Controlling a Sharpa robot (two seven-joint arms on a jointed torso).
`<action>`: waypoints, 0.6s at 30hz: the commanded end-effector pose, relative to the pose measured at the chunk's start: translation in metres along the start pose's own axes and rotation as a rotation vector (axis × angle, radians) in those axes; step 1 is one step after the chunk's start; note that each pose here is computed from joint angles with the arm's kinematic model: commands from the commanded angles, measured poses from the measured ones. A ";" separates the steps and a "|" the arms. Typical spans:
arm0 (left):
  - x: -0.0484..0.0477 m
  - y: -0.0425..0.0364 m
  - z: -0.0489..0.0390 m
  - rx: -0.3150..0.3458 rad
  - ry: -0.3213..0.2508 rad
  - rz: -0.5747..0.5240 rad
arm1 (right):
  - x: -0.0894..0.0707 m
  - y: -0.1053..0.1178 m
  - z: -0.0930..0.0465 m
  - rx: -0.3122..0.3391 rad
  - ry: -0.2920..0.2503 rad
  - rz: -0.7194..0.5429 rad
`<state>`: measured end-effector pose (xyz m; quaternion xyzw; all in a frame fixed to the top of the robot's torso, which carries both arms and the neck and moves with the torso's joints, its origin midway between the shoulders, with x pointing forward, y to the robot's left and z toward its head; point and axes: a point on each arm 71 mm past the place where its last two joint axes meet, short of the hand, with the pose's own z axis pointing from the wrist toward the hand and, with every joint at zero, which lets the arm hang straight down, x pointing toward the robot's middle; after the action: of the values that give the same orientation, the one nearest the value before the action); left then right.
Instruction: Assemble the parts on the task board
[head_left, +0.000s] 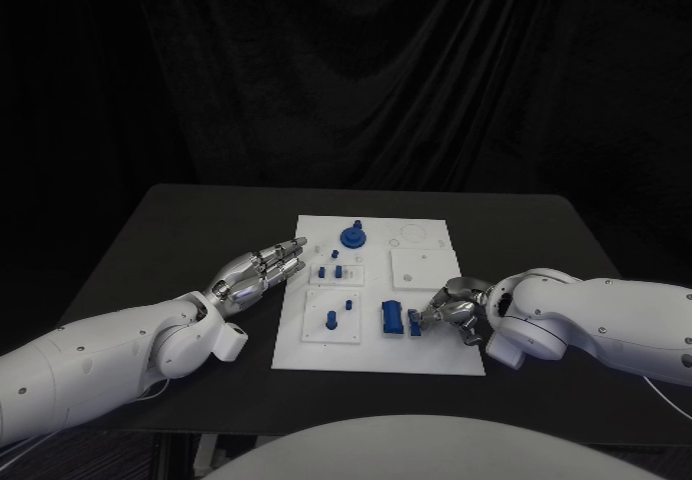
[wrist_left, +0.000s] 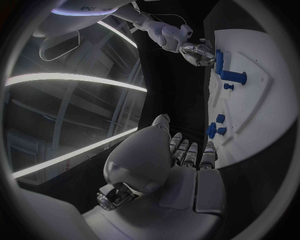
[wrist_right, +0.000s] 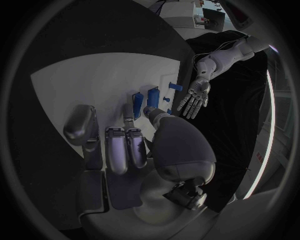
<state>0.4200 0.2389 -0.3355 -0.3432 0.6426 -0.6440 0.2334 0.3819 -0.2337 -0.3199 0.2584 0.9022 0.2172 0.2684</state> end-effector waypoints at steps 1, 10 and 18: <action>0.0018 0.0000 0.0000 0.009 0.012 -0.012 | -0.003 -0.001 -0.002 -0.009 -0.035 -0.015; 0.0011 0.0006 -0.0014 0.008 0.009 -0.012 | -0.004 0.002 -0.016 -0.134 -0.148 -0.242; 0.0013 0.0011 -0.0015 0.008 0.009 -0.013 | 0.006 -0.002 -0.024 -0.172 -0.176 -0.397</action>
<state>0.4185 0.2406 -0.3371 -0.3451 0.6435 -0.6426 0.2321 0.3626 -0.2398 -0.3079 0.1241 0.8960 0.2157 0.3677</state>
